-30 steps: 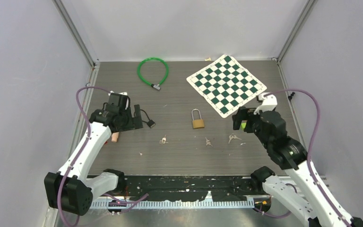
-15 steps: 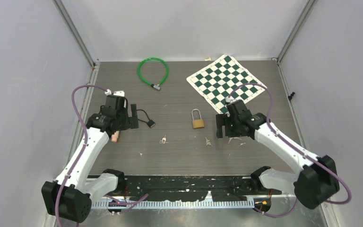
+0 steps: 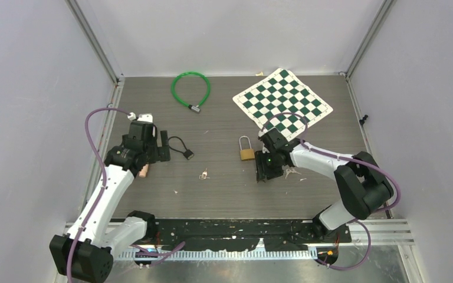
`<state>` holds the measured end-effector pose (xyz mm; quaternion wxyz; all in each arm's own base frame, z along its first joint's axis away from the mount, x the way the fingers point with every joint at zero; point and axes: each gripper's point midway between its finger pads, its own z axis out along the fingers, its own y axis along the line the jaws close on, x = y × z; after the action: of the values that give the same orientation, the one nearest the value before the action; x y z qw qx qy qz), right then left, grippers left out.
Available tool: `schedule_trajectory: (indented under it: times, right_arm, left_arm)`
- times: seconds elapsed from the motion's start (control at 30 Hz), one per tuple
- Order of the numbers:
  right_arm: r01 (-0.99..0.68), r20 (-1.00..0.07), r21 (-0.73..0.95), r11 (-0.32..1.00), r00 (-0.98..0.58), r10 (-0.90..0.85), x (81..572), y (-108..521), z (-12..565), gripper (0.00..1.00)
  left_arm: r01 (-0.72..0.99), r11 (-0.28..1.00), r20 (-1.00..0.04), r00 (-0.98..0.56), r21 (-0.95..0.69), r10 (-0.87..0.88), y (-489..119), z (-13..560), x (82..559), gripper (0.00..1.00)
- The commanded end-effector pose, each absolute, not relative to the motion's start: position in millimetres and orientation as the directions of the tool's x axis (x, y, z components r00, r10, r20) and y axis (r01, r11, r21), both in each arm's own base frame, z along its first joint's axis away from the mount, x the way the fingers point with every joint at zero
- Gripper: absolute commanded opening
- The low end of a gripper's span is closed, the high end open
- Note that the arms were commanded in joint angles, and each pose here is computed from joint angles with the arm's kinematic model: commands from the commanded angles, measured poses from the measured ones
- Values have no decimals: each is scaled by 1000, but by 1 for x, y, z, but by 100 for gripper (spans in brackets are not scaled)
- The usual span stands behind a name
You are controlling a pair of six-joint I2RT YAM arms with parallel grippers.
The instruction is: Unlock with the key
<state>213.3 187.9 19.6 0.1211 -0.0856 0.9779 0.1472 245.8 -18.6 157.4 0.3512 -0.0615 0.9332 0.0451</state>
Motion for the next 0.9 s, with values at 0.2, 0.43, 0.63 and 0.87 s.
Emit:
schedule_trajectory:
  times: [0.2,0.43,0.63,0.87]
  right_arm:
    - [-233,-237,223,947,-955,-179,210,200,0,46]
    - [-281,-235,130,951,-940,-246,194,197,2,40]
    - [-303,-239,49,952,-929,-283,189,190,-5,39]
    - [-336,-266,-16,942,-906,-328,194,191,-8,24]
  left_arm:
    - [-156,987,-701,-708,38,-85,-17,165,253,100]
    - [-147,989,-693,-716,31,-85,-19,163,253,100]
    - [-141,990,-691,-718,26,-84,-21,162,253,100]
    - [-118,993,-687,-721,-2,-87,-27,161,254,99]
